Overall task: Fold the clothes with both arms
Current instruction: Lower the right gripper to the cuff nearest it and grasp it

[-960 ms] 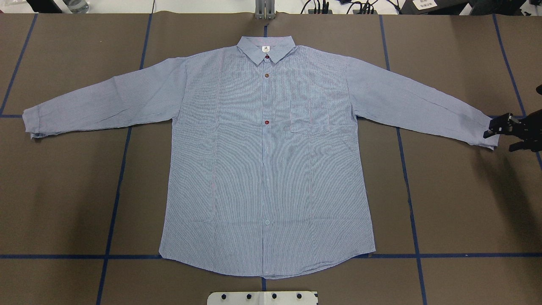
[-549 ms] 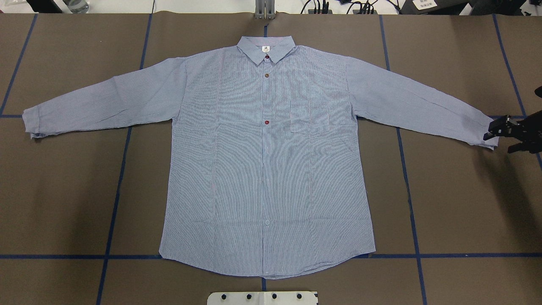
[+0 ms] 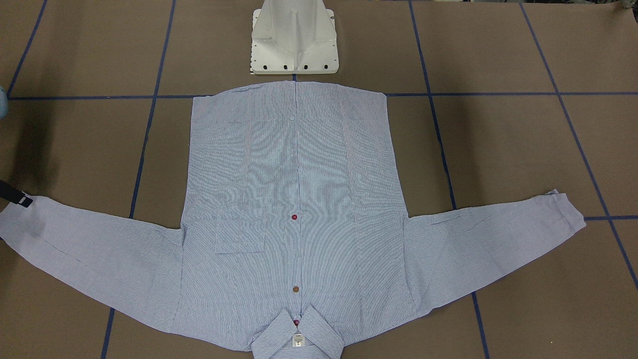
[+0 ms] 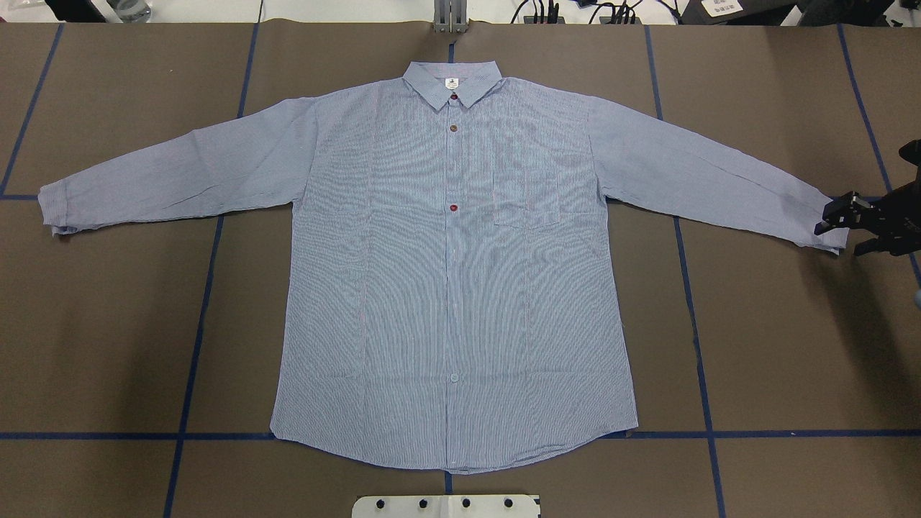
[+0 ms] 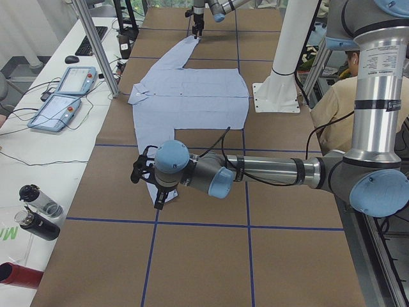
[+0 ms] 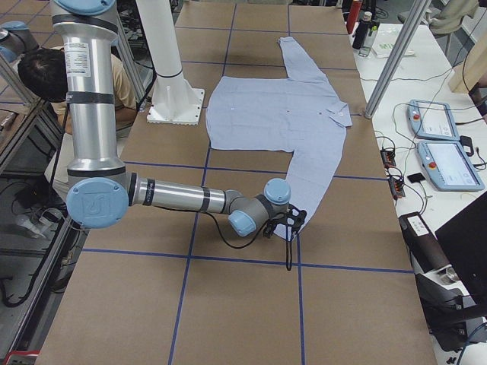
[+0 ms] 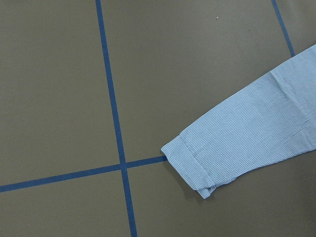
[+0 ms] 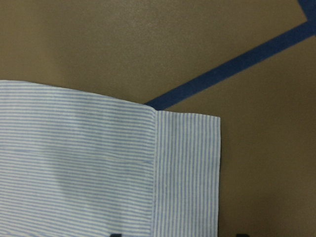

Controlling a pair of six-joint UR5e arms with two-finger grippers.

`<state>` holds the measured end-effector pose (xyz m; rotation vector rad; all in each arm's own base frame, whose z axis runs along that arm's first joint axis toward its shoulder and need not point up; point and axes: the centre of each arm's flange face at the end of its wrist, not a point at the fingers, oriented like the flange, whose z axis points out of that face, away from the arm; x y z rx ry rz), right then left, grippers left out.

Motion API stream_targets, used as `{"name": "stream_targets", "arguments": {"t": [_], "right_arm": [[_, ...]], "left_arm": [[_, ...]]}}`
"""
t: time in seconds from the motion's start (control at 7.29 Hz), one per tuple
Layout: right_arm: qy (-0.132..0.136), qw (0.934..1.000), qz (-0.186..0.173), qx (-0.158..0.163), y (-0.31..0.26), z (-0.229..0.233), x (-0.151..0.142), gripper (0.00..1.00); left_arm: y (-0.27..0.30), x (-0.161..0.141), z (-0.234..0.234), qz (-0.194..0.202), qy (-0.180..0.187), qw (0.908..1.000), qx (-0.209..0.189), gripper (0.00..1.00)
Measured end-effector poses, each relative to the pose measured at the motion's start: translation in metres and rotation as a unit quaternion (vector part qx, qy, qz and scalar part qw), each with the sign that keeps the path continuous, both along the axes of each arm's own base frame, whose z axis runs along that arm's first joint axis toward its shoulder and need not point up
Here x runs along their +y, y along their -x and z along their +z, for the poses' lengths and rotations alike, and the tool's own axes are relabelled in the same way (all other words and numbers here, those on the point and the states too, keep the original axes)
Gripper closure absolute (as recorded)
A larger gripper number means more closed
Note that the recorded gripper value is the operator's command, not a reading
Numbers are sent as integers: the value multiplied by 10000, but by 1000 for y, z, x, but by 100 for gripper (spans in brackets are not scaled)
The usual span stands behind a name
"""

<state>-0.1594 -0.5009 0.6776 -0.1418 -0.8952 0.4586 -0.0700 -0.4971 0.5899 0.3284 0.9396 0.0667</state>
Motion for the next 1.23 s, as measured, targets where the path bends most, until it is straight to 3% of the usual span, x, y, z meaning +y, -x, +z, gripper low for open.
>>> {"name": "stream_targets", "arguments": {"t": [0.14, 0.27, 0.41, 0.69, 0.96, 1.23], "right_arm": [[15, 10000, -9, 5, 1, 1, -1, 19], [22, 10000, -17, 8, 2, 2, -1, 31], [29, 10000, -22, 8, 3, 3, -1, 57], [99, 9999, 31, -2, 4, 2, -1, 93], [129, 9999, 74, -25, 4, 0, -1, 100], [97, 9999, 82, -50, 4, -5, -2, 100]], "left_arm": [[0, 0, -1, -2, -5, 10000, 1, 0], [0, 0, -2, -4, -10, 10000, 1, 0], [0, 0, -2, -6, -14, 10000, 2, 0], [0, 0, -4, -9, -24, 10000, 3, 0], [0, 0, -4, -11, -24, 10000, 4, 0], [0, 0, -4, -12, -23, 10000, 4, 0]]}}
